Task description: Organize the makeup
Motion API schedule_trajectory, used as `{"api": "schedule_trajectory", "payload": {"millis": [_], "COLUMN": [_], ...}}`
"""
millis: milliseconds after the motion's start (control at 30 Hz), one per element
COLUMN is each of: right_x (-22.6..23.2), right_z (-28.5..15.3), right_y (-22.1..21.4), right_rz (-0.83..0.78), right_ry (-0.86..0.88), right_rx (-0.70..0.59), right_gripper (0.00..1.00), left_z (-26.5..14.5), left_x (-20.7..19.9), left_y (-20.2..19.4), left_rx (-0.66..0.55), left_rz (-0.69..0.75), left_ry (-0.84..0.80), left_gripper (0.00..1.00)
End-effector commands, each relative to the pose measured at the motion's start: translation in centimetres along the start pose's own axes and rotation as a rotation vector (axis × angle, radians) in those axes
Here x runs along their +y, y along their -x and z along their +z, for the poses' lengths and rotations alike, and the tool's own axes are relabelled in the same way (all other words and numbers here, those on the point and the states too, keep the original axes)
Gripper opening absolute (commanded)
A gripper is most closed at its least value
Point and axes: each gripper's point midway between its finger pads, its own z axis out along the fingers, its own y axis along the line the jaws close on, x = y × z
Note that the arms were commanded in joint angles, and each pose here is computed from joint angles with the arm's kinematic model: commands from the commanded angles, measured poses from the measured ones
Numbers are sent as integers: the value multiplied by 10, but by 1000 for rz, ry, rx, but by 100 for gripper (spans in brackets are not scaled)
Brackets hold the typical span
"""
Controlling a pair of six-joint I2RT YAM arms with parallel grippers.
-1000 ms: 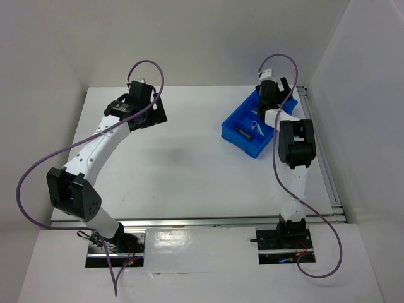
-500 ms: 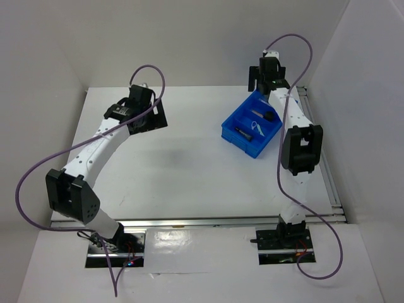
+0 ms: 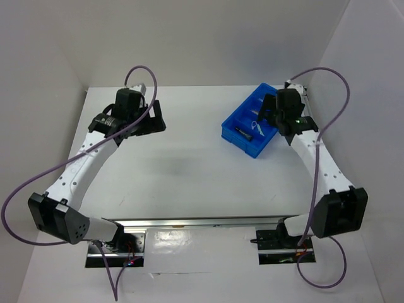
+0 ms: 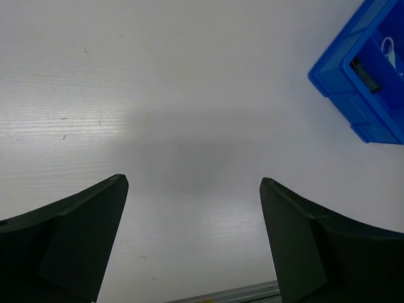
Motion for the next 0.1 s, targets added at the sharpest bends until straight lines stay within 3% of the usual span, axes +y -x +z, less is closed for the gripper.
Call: {"api": "schedule_trajectory", "payload": {"millis": [0,67], "right_x": [-16,-22], "right_z": [-21,-29], "right_y": [10,7], "right_rz": [80,83], "right_ry": [-49,-56], "right_rx": [-71,-83], "right_gripper": [100,100], "left_z": [-8,-10], "left_x": [-7,-7], "left_y": [4,5], "left_rx": [-19,-16], "left_rz": [13,13], "left_ry": [-50,-49], "left_gripper": [100,100]}}
